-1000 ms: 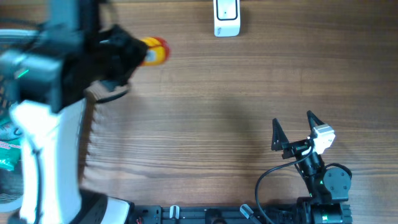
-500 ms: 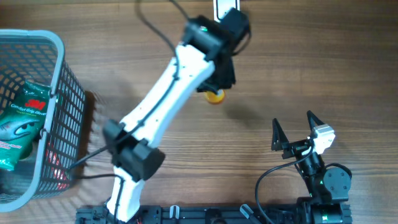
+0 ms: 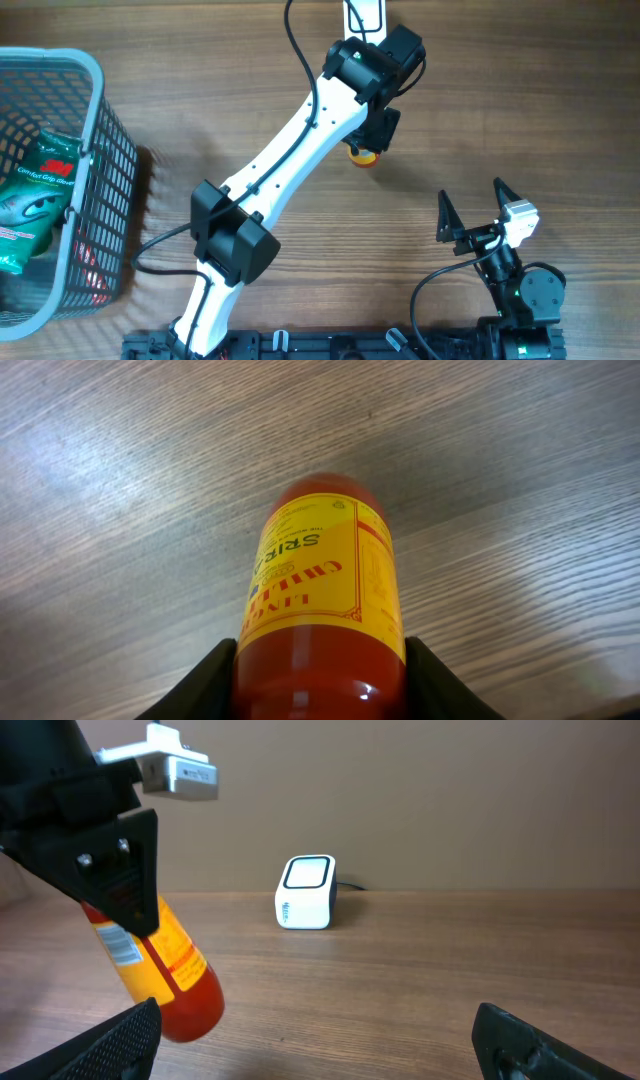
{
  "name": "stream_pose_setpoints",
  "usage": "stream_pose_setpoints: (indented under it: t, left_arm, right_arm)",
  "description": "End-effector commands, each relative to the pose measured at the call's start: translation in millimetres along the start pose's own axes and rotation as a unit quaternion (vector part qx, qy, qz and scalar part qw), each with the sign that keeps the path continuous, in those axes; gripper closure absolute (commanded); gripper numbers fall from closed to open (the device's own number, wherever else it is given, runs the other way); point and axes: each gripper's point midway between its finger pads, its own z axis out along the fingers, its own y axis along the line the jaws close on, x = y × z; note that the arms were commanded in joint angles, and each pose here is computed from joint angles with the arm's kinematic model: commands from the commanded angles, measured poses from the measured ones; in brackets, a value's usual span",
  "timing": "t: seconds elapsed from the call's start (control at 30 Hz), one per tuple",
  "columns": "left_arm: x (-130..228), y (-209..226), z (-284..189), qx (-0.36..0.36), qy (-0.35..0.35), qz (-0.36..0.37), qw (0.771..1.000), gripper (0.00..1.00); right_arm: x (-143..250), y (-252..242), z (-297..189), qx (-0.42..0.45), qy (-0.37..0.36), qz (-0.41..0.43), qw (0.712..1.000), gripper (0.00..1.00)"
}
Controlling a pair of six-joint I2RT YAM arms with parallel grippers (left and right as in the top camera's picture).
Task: Scan the item barcode
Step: 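Lift the chili bottle out and carry it toward the scanner, then set the chili bottle upright on the table and release it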
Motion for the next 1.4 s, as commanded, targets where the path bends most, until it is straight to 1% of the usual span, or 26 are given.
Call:
stream_pose_setpoints:
  t: [0.0, 0.1, 0.23, 0.3, 0.4, 0.5, 0.53, 0.57, 0.6, 0.63, 0.73, 0.8, 0.97, 1.07, 1.17, 1.2, 1.37]
  left_arm:
    - [3.6, 4.0, 19.6, -0.013, 0.016, 0.028, 0.999, 0.63]
    - [8.2, 4.9, 33.2, -0.016, 0.027, 0.028, 0.999, 0.63]
    - [12.9, 5.6, 48.8, -0.019, 0.037, 0.027, 0.999, 0.58]
    - [15.6, 5.9, 57.8, -0.019, 0.041, 0.027, 0.999, 0.58]
    - [17.2, 6.3, 60.0, -0.019, 0.044, 0.027, 0.998, 0.57]
    - [17.6, 6.5, 59.8, -0.020, 0.045, 0.027, 0.998, 0.45]
    - [17.8, 6.5, 59.8, -0.020, 0.046, 0.027, 0.998, 0.39]
    - [18.3, 6.7, 59.8, -0.020, 0.047, 0.027, 0.998, 0.30]
    - [18.3, 6.7, 58.5, -0.020, 0.047, 0.027, 0.998, 0.25]
    - [17.9, 6.7, 56.6, -0.020, 0.046, 0.027, 0.998, 0.21]
    - [14.6, 6.0, 47.7, -0.018, 0.040, 0.027, 0.999, 0.05]
    - [10.9, 5.3, 33.2, -0.016, 0.031, 0.026, 0.999, 0.00]
    - [-2.7, 2.9, -19.7, -0.001, -0.022, 0.024, 0.999, 0.00]
    - [-10.0, 6.3, -57.0, 0.000, -0.072, 0.021, 0.997, 0.00]
    - [-11.9, 21.4, -95.8, -0.026, -0.126, 0.014, 0.992, 0.00]
    - [-9.8, 32.5, -115.8, -0.046, -0.152, 0.009, 0.987, 0.00]
    - [1.3, 66.4, -170.5, -0.096, -0.219, -0.016, 0.971, 0.00]
  right_arm:
    - [-2.0, -1.5, -0.4, 0.006, -0.005, 0.006, 1.000, 0.00]
    - [-2.0, -1.5, -0.4, 0.006, -0.005, 0.006, 1.000, 0.00]
    - [-2.0, -1.5, -0.4, 0.006, -0.005, 0.006, 1.000, 0.00]
    - [-2.0, -1.5, -0.4, 0.006, -0.005, 0.006, 1.000, 0.00]
    - [-2.0, -1.5, -0.4, 0.006, -0.005, 0.006, 1.000, 0.00]
    - [-2.0, -1.6, -0.4, 0.006, -0.005, 0.006, 1.000, 0.00]
    - [-2.0, -1.5, -0.4, 0.006, -0.005, 0.006, 1.000, 0.00]
    - [-2.0, -1.5, -0.4, 0.006, -0.005, 0.006, 1.000, 0.00]
    - [-2.0, -1.5, -0.4, 0.006, -0.005, 0.007, 1.000, 0.00]
    - [-2.0, -1.5, -0.4, 0.006, -0.005, 0.006, 1.000, 0.00]
    - [-2.0, -1.5, -0.4, 0.006, -0.005, 0.007, 1.000, 0.00]
    - [-2.0, -1.5, -0.4, 0.006, -0.005, 0.006, 1.000, 0.00]
    - [-2.0, -1.5, -0.4, 0.006, -0.005, 0.006, 1.000, 0.00]
    - [-2.0, -1.5, -0.4, 0.006, -0.005, 0.006, 1.000, 0.00]
    - [-2.0, -1.5, -0.4, 0.006, -0.005, 0.006, 1.000, 0.00]
    - [-2.0, -1.5, -0.4, 0.006, -0.005, 0.006, 1.000, 0.00]
    - [-2.0, -1.5, -0.4, 0.006, -0.005, 0.006, 1.000, 0.01]
